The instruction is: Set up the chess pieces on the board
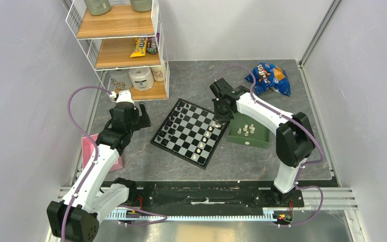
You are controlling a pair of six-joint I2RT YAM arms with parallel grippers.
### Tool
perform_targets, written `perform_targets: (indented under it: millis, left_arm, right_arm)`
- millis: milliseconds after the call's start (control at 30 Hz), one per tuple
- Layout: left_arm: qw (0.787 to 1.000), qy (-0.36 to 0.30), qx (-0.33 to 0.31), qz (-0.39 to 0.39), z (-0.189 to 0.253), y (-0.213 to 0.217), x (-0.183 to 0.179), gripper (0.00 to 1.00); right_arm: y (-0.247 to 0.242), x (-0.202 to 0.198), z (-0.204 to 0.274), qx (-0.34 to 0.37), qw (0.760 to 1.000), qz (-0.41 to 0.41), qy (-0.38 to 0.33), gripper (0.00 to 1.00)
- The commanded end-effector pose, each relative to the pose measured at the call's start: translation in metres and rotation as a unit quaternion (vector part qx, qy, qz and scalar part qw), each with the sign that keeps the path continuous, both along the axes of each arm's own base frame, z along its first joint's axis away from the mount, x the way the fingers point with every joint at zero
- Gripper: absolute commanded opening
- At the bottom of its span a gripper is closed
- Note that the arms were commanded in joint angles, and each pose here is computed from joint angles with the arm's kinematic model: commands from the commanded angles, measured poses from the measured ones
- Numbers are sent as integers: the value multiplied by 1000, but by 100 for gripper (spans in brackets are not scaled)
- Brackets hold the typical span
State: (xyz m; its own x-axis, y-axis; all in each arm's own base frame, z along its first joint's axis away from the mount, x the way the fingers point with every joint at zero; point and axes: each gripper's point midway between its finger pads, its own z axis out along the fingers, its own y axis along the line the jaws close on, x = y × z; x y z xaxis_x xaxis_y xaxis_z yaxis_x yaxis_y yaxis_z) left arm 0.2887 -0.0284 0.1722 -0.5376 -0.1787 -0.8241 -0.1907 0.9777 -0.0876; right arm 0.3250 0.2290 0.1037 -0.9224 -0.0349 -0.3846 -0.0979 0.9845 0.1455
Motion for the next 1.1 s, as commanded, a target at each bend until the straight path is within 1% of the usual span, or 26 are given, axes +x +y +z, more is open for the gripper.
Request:
perform_targets:
  millis: [0, 433, 767, 900, 1067]
  left_arm:
    - [1000, -17, -1, -4, 11, 0, 4, 94]
    - [1000, -14, 0, -5, 9, -1, 4, 94]
    - [1000, -13, 0, -4, 9, 0, 4, 94]
    - [1000, -14, 1, -3, 9, 0, 4, 94]
    - [1000, -13, 0, -4, 9, -1, 4, 94]
  right_arm:
    - [6, 1, -3, -1, 1000, -6, 7, 8]
    - [11, -6, -29, -13, 999, 16, 47, 8]
    - [12, 1, -39, -26, 999, 14, 46, 8]
    - [11, 2, -41, -28, 998, 15, 47, 10]
    - [9, 0, -43, -33, 998, 13, 49, 16]
